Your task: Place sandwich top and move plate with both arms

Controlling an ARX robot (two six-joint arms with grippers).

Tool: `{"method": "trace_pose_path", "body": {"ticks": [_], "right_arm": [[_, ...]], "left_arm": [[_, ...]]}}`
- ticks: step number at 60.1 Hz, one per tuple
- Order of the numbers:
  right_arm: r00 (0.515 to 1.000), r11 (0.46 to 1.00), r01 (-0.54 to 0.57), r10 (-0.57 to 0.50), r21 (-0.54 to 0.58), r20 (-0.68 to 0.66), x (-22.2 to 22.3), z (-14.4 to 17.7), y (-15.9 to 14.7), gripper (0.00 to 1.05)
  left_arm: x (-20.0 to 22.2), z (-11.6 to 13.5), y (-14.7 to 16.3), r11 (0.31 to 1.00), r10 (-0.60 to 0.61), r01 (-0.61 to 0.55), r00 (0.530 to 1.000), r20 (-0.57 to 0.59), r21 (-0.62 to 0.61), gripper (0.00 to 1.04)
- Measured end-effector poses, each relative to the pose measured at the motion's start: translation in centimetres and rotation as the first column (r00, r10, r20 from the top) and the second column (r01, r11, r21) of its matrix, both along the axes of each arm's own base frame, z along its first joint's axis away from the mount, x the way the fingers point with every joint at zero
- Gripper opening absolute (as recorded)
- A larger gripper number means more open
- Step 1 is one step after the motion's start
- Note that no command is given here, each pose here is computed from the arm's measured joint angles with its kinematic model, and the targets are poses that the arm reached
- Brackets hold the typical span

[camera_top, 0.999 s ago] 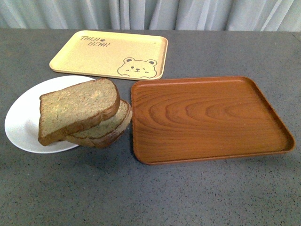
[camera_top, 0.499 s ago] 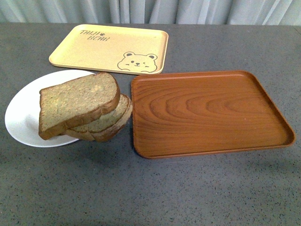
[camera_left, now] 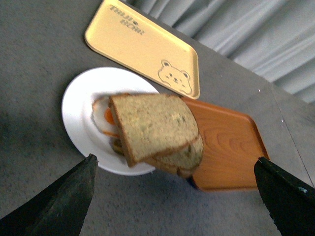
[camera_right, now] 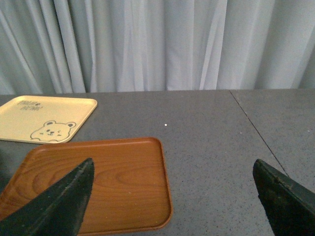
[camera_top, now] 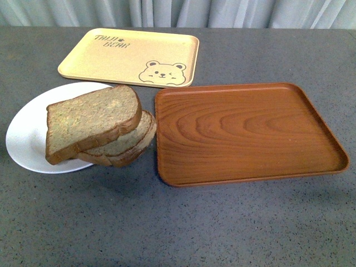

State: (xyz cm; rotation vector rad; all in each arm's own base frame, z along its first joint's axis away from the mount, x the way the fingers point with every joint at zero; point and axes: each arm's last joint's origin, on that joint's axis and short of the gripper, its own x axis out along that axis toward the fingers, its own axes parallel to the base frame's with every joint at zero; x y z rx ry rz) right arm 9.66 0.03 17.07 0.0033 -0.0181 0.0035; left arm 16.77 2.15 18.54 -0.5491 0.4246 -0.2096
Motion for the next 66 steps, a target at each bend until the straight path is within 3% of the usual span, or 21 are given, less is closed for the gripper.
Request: {"method": "trace_pose_path", "body": {"ticks": [8, 13, 28, 45, 66], "right_arm": [[1.000, 1.000, 0.000, 0.000, 0.000, 0.000, 0.0, 0.0, 0.0, 0.96], [1.000, 1.000, 0.000, 0.000, 0.000, 0.000, 0.0, 0.0, 0.0, 0.96], [1.000, 1.000, 0.000, 0.000, 0.000, 0.000, 0.0, 0.0, 0.0, 0.96], [1.000, 1.000, 0.000, 0.000, 0.000, 0.000, 0.0, 0.0, 0.0, 0.96], [1.000, 1.000, 0.000, 0.000, 0.000, 0.000, 0.0, 0.0, 0.0, 0.96]], "left_arm": [[4.1, -2.0, 1.1, 1.000, 0.014, -0.015, 0.998, -0.057, -0.019, 0.96], [6.4, -5.0, 1.9, 0.997, 0.041, -0.050, 0.988, -0.149, -0.059, 0.96], [8.4, -10.0, 3.7, 0.977, 0.133, -0.174, 0.950, -0.282, -0.126, 0.96], [8.8, -12.9, 2.9, 0.971, 0.134, -0.195, 0.925, -0.355, -0.141, 0.96], [10.6, -14.1, 0.4, 0.962, 0.113, -0.193, 0.926, -0.361, -0.194, 0.96]]}}
